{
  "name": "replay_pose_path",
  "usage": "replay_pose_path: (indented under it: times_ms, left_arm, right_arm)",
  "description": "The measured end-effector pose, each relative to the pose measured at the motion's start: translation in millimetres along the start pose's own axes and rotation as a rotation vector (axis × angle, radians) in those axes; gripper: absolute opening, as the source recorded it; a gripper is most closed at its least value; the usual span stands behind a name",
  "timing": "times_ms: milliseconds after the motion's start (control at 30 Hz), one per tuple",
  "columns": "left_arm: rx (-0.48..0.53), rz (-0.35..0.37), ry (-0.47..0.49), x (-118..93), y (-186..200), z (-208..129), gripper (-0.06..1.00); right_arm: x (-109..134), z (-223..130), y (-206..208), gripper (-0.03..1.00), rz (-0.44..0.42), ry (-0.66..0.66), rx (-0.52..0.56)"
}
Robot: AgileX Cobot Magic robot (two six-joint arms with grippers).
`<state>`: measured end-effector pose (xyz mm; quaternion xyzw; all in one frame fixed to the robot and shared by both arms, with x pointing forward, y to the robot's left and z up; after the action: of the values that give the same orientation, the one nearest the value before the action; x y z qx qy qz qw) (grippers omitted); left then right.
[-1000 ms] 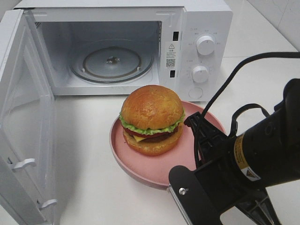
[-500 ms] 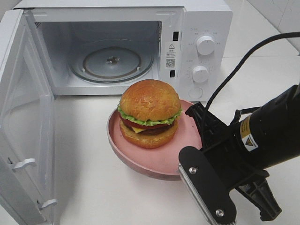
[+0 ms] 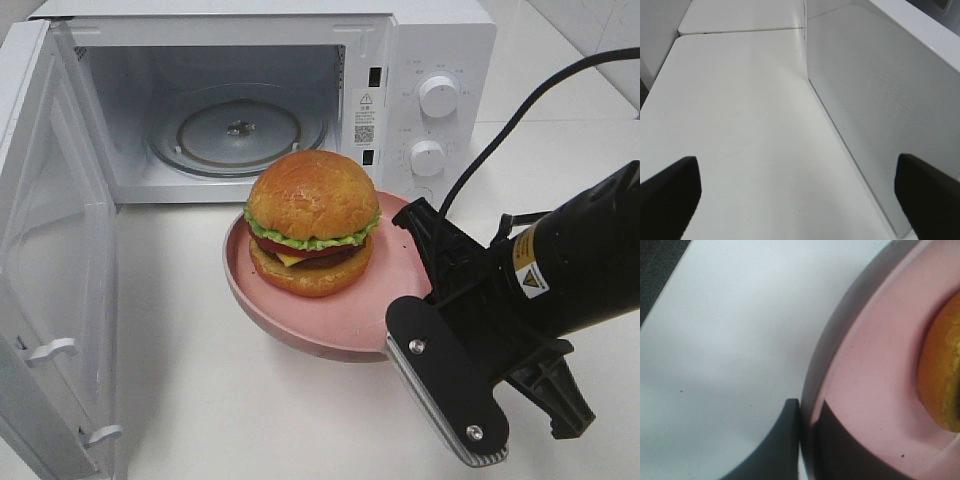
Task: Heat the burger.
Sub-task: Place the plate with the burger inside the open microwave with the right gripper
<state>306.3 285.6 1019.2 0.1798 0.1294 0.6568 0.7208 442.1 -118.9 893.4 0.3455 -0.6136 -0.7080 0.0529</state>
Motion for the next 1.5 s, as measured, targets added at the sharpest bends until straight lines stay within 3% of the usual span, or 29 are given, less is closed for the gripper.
replay_pose_path:
  times_ms: [700,1500]
  left_arm:
    - [0.0,0.0,0.0,0.0,0.0,0.0,0.97]
    - [0.0,0.0,0.0,0.0,0.0,0.0,0.97]
  right_arm:
    - [-19.7,-3.0,-9.7,0.03,-0.06,0.001,0.031]
    - [-98.9,9.0,-55.4,0.04,-0.027,-0.115,0.06]
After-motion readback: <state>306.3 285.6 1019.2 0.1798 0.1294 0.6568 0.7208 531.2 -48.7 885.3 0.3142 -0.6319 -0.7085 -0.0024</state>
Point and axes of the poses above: a point on each arm's last joint axis where the gripper is mounted, y pointing back along that axis away from the gripper, x along the wrist's bending axis when the last joint is at zero, z = x × y, the point moved 8 cm from there along -y, pointing out along that axis toward the gripper, and after that the axes turned 2 degrees about -y, right-handed, at the moved point
